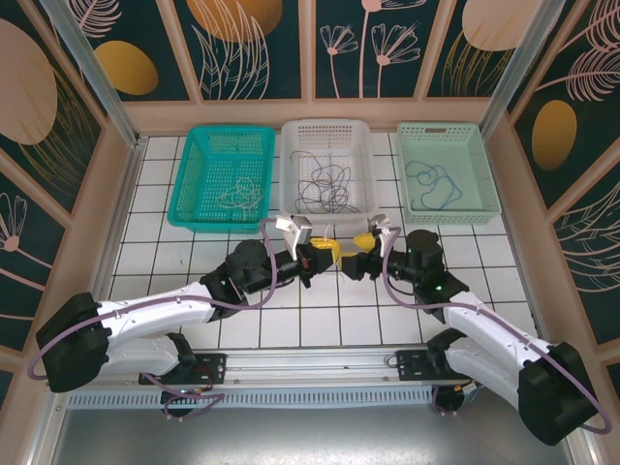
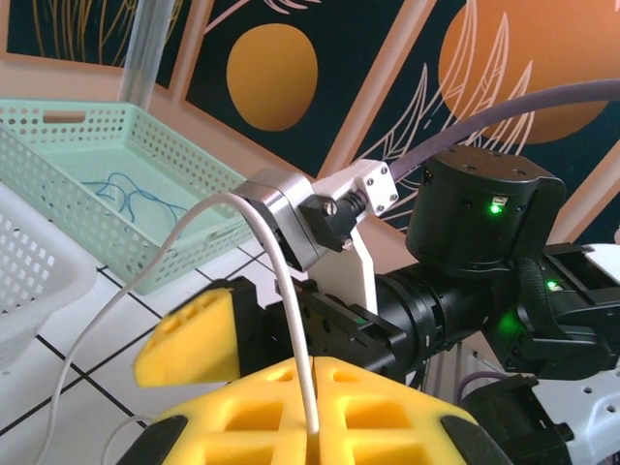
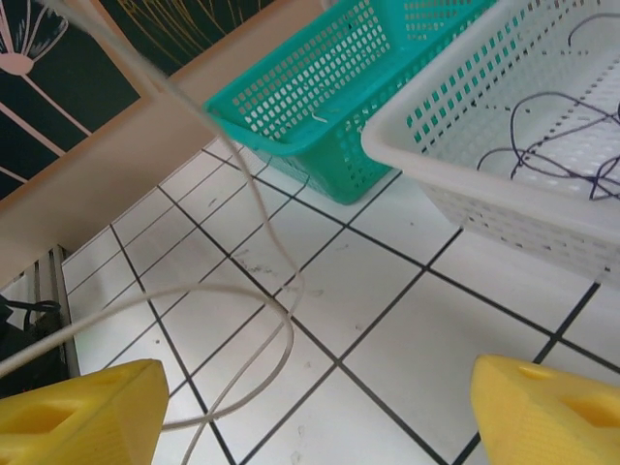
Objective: Untangle the cables
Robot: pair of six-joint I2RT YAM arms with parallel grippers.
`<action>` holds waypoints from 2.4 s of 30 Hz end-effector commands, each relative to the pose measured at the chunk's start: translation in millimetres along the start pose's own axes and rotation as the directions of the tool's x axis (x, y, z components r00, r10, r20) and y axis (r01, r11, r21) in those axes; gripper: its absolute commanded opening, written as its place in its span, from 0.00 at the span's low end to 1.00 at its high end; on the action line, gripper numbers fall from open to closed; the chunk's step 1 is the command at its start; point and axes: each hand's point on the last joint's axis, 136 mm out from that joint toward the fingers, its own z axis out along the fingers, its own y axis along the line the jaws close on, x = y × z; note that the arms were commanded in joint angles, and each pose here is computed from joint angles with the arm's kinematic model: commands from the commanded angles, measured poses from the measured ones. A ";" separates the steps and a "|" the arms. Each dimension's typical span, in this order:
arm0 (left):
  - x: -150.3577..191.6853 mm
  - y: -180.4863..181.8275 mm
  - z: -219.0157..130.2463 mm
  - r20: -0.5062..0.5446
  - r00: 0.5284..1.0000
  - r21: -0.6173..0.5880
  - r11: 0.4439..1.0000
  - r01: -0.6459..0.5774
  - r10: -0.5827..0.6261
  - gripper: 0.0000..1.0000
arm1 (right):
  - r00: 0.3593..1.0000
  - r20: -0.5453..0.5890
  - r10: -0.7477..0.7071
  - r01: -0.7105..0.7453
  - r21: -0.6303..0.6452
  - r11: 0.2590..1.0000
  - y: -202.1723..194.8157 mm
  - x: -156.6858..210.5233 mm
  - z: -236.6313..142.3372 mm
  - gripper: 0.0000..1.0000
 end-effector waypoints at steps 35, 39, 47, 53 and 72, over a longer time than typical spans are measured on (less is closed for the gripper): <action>-35.0 -52.6 -9.1 0.101 0.991 0.316 0.947 0.050 -0.086 0.09 | 0.977 0.158 -0.142 0.171 -0.191 0.967 42.7 -23.7 5.2 0.89; -31.3 -55.8 -8.1 0.084 0.992 0.339 0.939 0.056 -0.089 0.09 | 0.969 0.180 -0.171 0.199 -0.154 0.968 39.9 -31.2 4.8 0.90; -30.0 -56.2 -11.6 0.078 0.995 0.333 0.942 0.040 -0.070 0.09 | 0.969 0.163 -0.184 0.214 -0.192 0.958 50.0 -29.1 -1.4 0.90; -35.0 -56.7 -18.8 0.107 0.993 0.319 0.948 0.012 -0.048 0.10 | 0.978 0.131 -0.163 0.189 -0.220 0.957 51.7 -14.7 -3.7 0.90; -36.9 -83.9 -7.4 0.063 0.994 0.495 0.868 0.045 -0.087 0.10 | 0.982 0.171 -0.079 0.091 -0.065 0.994 20.3 -36.9 9.9 0.81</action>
